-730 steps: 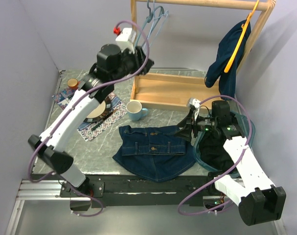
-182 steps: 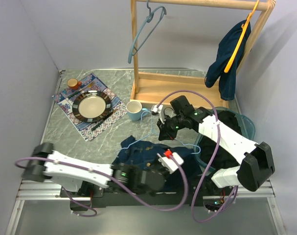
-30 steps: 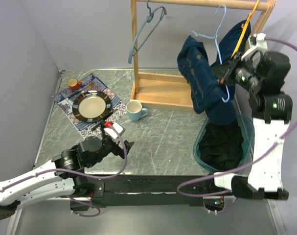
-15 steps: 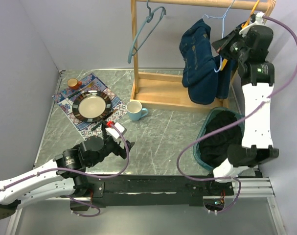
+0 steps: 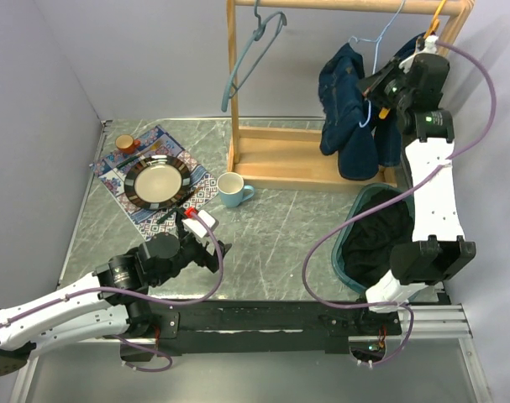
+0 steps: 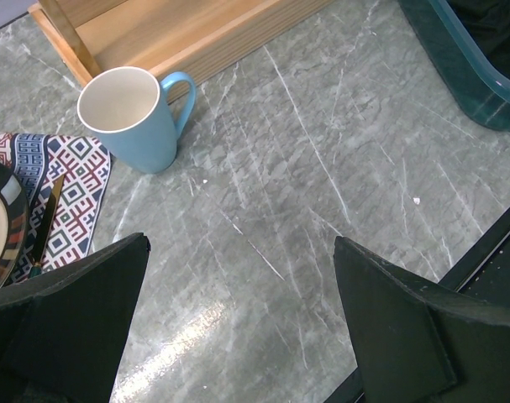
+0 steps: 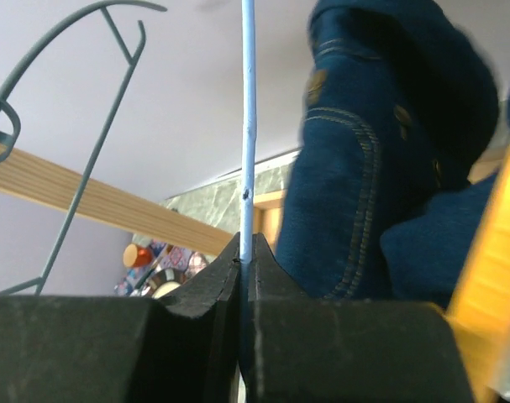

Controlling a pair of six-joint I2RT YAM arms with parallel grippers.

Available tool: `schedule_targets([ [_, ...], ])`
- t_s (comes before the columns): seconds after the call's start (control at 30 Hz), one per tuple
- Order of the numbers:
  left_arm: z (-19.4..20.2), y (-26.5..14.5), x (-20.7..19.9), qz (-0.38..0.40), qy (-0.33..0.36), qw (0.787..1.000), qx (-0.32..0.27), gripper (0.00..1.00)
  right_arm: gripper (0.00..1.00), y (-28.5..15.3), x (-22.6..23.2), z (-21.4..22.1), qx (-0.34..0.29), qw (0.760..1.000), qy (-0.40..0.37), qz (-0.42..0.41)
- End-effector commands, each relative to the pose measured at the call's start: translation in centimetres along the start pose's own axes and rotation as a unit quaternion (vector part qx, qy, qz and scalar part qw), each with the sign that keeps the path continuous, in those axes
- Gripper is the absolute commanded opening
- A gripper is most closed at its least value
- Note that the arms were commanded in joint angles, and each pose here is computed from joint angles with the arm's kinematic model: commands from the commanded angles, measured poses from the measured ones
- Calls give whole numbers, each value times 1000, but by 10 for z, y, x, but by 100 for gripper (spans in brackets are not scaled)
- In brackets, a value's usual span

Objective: Place the skirt on the hanger

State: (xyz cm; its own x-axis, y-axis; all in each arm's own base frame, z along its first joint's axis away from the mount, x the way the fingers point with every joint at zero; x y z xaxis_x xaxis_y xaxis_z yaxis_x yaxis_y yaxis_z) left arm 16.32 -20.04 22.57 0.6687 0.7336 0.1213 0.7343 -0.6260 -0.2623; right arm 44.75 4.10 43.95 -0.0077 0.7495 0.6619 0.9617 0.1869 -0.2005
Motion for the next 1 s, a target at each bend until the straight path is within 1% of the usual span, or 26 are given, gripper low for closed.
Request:
schedule_targets([
  [0.0,-12,0,1,-1,-12,1000,-23,97,13,-25,42,-25,-58,994,-11,-90],
  [0.03,-12,0,0,1,-12,1000,-23,97,22,-24,41,-22,-52,994,-13,-92],
  [0.17,-14,-2,1,2,-14,1000,-28,97,25,-26,41,-18,-47,994,-16,-96],
  [0.27,-15,-3,1,2,-15,999,-31,97,42,-34,46,-17,-45,993,-27,-107],
  [0.3,-16,-4,1,3,-16,999,-33,97,51,-38,46,-15,-43,992,-40,-111],
  [0.33,-16,-4,1,4,-16,999,-33,97,54,-40,45,-12,-39,992,-49,-112],
  [0.37,-16,-4,1,4,-16,999,-33,97,58,-55,53,-14,-48,989,-64,-121],
  [0.4,-17,-5,1,4,-16,999,-34,97,64,-61,52,-14,-53,988,-87,-120],
  [0.43,-17,-5,1,4,-16,999,-34,97,68,-66,49,-13,-57,987,-102,-114],
  [0.47,-18,-5,1,4,-17,999,-35,97,71,-84,54,-18,-76,983,-121,-115],
  [0.5,-18,-6,1,6,-18,999,-36,97,76,-93,52,-18,-81,980,-146,-109],
  [0.53,-18,-6,1,5,-18,999,-36,97,78,-99,49,-16,-82,978,-162,-104],
  [0.57,-19,-7,2,4,-18,999,-37,97,80,-119,53,-19,-97,973,-181,-105],
  [0.6,-19,-7,2,4,-19,999,-38,97,84,-127,49,-16,-98,968,-209,-97],
  [0.63,-18,-7,2,4,-20,999,-36,97,85,-133,45,-9,-90,964,-231,-99],
  [0.67,-18,-7,2,4,-19,999,-35,97,88,-153,52,-4,-92,952,-266,-120],
  [0.7,-20,-8,2,4,-21,999,-37,97,89,-162,50,9,-73,932,-326,-138],
  [0.73,-19,-8,1,6,-22,999,-36,97,90,-167,45,21,-56,925,-347,-147],
  [0.77,-20,-8,2,6,-22,999,-37,97,90,-186,50,30,-53,908,-380,-168],
  [0.8,-19,-8,1,7,-21,999,-36,97,92,-192,44,47,-22,890,-415,-186],
  [0.83,-20,-9,1,8,-22,999,-37,97,92,-193,35,59,-4,887,-422,-187],
  [0.87,-20,-9,2,7,-22,999,-38,97,92,-203,33,69,5,878,-437,-196],
  [0.9,-20,-9,2,7,-23,999,-37,97,93,-205,22,80,26,872,-450,-190],
  [0.93,-20,-9,2,7,-23,999,-38,97,93,-200,6,91,45,876,-448,-174],
  [0.97,-21,-10,2,8,-23,999,-38,97,93,-204,-1,97,51,873,-455,-168],
])
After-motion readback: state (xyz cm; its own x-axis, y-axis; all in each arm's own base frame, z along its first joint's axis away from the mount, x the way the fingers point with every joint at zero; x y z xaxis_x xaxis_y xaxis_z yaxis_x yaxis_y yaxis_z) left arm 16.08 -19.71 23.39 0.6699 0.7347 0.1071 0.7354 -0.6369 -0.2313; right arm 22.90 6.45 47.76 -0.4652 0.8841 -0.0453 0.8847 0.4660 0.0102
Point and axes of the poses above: each gripper's point midway between its finger pads, its own y axis out along the fingers, its own x axis along the line the jaws close on, z = x × y, the point moved 2 cm from there along -y, back along the fingers, and after that the axes turned 5 degrees about y, right-handed, at the moved point
